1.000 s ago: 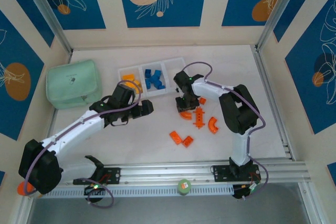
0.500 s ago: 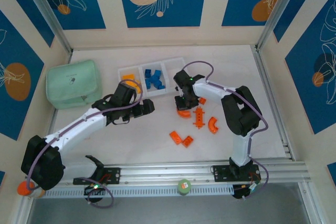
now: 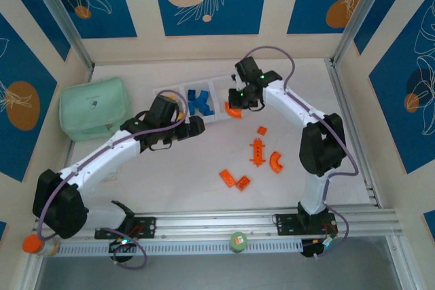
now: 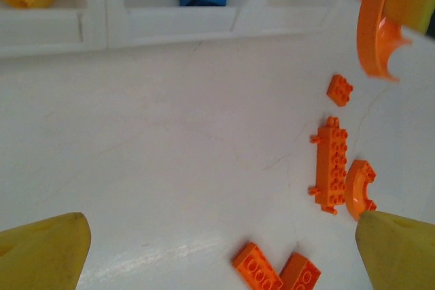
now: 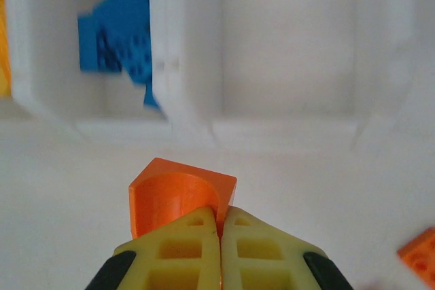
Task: Sort the legos into containers by color
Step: Pick up the lego from the center of the table, then place the lego in the container.
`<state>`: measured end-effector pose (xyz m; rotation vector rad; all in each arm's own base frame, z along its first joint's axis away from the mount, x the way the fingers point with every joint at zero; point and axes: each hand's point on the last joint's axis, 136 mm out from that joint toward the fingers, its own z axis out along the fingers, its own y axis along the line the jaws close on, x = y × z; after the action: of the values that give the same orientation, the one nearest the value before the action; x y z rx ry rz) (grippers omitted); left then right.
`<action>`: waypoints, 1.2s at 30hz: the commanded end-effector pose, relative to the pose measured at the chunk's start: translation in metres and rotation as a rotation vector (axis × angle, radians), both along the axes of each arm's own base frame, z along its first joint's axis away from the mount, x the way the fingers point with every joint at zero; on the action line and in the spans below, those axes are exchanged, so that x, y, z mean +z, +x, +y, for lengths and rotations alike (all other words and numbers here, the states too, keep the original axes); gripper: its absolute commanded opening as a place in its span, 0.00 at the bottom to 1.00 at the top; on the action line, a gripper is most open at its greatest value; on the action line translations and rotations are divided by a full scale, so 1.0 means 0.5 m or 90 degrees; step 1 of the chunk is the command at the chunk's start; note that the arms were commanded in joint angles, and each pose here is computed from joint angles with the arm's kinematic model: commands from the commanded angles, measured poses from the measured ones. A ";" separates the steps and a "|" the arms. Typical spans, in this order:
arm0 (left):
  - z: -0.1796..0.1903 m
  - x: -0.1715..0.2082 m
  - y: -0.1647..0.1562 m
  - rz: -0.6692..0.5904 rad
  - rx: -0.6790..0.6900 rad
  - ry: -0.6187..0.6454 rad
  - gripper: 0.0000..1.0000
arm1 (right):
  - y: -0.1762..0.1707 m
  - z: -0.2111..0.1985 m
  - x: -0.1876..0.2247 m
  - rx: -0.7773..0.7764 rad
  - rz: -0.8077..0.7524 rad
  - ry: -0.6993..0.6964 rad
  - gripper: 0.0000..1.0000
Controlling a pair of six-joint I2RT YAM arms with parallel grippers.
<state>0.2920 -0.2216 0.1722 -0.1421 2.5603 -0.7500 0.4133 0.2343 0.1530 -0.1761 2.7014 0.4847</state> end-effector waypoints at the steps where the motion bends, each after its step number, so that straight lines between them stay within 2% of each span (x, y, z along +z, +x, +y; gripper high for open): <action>1: -0.003 0.024 0.017 -0.019 -0.015 0.018 0.99 | 0.059 0.006 -0.030 -0.032 0.011 0.005 0.07; 6: -0.005 0.040 0.040 -0.028 -0.014 0.023 0.99 | 0.145 0.013 -0.051 -0.069 -0.004 -0.007 0.07; 14: -0.010 0.038 0.057 -0.032 -0.013 0.019 0.99 | 0.210 0.017 -0.105 -0.083 -0.025 -0.064 0.08; 19: -0.015 0.044 0.062 -0.039 -0.021 0.013 0.99 | 0.222 0.020 -0.103 -0.080 -0.035 -0.059 0.19; 22: -0.016 0.045 0.063 -0.038 -0.025 0.015 0.99 | 0.221 0.039 -0.079 -0.057 -0.055 -0.047 0.27; 27: -0.019 0.047 0.055 -0.033 -0.036 0.010 0.99 | 0.204 0.040 -0.032 -0.048 -0.078 -0.045 0.29; 36: -0.006 0.041 0.017 -0.024 -0.043 0.005 0.99 | 0.081 -0.009 0.016 -0.058 -0.067 -0.024 0.34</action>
<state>0.3118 -0.2282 0.1898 -0.0654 2.5342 -0.7416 0.4699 0.2343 0.1324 -0.0993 2.6509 0.3396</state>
